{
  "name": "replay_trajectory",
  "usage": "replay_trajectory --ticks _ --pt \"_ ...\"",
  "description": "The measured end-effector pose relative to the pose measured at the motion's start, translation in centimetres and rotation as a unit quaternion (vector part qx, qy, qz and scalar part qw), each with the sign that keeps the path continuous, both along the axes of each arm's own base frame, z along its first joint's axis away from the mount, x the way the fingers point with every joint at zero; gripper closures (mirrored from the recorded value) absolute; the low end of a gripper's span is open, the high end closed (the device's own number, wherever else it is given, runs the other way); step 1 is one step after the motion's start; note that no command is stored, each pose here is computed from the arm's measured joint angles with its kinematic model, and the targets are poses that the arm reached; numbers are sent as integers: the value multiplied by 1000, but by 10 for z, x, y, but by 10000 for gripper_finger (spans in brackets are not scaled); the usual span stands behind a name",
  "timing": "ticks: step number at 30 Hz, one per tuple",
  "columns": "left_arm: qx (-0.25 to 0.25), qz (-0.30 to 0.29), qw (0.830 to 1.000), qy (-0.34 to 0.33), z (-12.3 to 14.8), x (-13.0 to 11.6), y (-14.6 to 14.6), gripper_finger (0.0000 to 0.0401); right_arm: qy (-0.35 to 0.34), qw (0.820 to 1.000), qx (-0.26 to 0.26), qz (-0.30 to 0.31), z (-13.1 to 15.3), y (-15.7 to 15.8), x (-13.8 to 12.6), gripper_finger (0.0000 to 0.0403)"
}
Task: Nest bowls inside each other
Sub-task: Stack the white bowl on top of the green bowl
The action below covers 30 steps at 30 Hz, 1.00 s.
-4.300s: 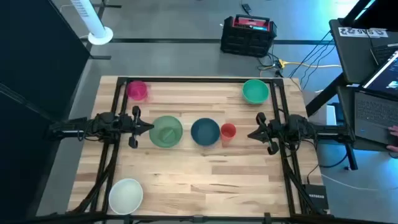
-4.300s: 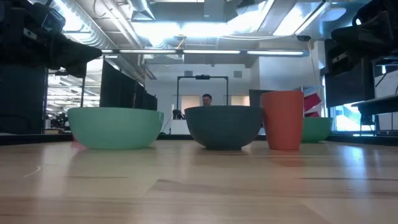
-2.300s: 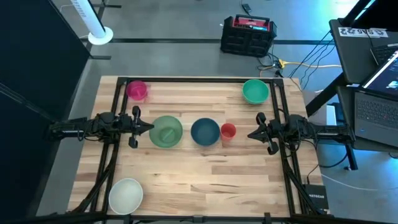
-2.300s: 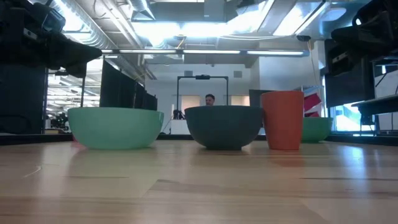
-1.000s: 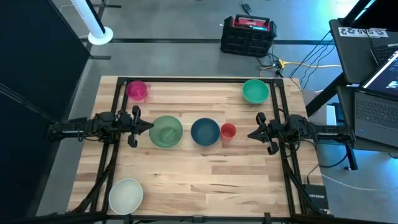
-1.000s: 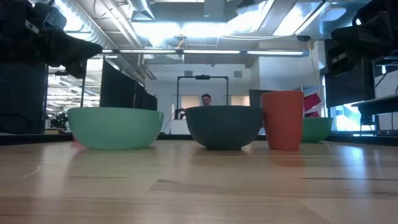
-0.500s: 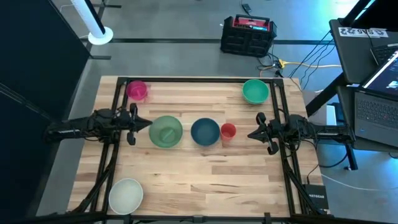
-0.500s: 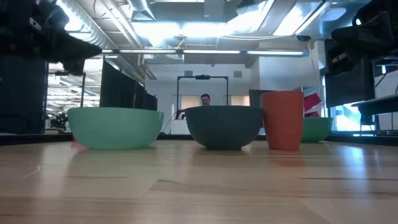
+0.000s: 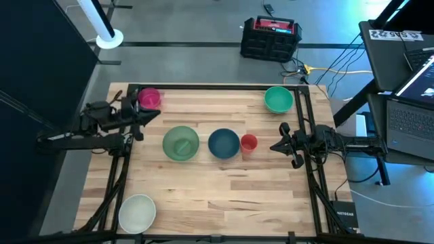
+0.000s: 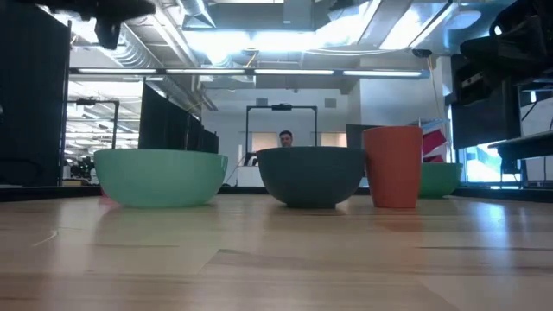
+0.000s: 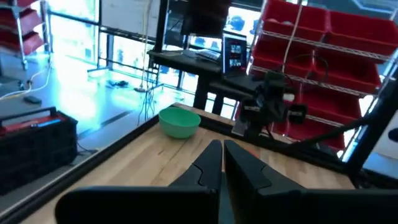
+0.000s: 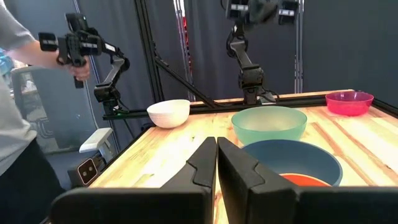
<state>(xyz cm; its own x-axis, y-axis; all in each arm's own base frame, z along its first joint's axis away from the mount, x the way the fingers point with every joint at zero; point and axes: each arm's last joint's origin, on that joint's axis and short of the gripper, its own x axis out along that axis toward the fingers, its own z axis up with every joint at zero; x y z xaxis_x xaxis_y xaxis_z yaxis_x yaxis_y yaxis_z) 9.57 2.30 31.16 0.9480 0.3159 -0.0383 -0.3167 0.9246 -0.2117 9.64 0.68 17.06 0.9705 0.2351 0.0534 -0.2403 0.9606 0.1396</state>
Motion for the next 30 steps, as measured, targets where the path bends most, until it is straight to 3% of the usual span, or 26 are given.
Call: replay_trajectory --ticks 14,18,22,27,30 --pt "-15 2 1000 -20 72 25 6 375 3 999 27 -27 0 -2 0 402" --pt "-13 -2 1000 -25 90 34 7 351 27 983 171 -67 0 -4 1 402" --pt "18 -43 999 4 103 40 3 316 43 938 327 -105 -2 -7 1 402" --pt "19 -132 984 118 102 48 -12 296 50 911 397 -102 -2 -8 1 402" --pt "-8 -202 956 211 92 54 -31 294 51 909 403 -93 -1 -7 1 402"
